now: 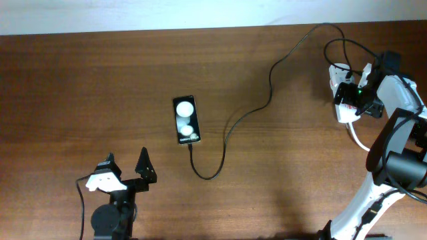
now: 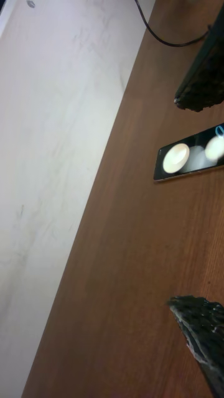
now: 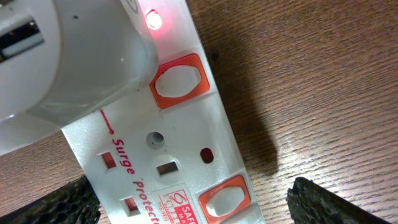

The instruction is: Plug charger to phone and switch on socket

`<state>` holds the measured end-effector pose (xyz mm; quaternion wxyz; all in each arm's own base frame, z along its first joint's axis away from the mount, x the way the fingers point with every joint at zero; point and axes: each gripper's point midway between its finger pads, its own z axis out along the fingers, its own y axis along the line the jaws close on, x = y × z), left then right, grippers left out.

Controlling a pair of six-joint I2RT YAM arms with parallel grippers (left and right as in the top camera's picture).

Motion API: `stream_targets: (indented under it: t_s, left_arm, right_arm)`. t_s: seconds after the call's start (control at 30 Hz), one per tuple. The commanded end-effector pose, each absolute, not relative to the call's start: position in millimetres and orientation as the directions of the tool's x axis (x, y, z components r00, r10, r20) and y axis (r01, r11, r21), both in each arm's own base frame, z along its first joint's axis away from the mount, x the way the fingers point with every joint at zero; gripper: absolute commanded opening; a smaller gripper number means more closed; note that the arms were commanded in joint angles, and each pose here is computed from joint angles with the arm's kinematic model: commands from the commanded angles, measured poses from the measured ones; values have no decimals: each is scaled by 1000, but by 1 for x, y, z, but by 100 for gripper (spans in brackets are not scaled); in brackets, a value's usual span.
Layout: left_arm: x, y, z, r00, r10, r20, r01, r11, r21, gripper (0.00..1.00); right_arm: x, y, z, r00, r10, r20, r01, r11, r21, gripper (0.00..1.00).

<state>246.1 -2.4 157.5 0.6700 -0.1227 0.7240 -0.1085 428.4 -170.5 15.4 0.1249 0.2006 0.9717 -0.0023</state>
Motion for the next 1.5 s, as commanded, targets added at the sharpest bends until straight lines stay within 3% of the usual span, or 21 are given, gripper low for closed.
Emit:
stream_targets:
  t_s: [0.0,0.13,0.3,0.47,0.67,0.93,1.23,1.47]
  left_arm:
    - [246,-1,157,-68,-308,-949,-39,951,-306,99]
    - [246,-1,157,-68,-308,-949,-39,951,-306,99]
    - [246,-1,157,-68,-308,-949,-39,951,-306,99]
    - [246,-1,157,-68,-308,-949,-39,951,-306,99]
    - [246,-1,157,-68,-308,-949,-39,951,-306,99]
    - [246,-1,157,-68,-308,-949,-39,951,-306,99]
    - [246,-1,157,-68,-308,-949,-39,951,-306,99]
    - [246,-1,157,-68,-308,-949,-39,951,-306,99]
  right_arm:
    - [426,-172,13,-892,385,-238,390,920,25,99]
    - [432,-175,49,-871,376,-317,388,921,26,99]
    - [434,-175,164,-768,334,-547,382,924,27,99]
    - [409,-165,275,-618,271,-738,376,926,26,99]
    - [373,-150,353,-475,212,-854,371,928,24,99]
    - [377,-152,339,-503,224,-835,372,928,25,99]
    - [330,-131,404,-363,165,-917,367,930,22,99]
    - [317,-45,440,-288,59,-956,136,990,21,99]
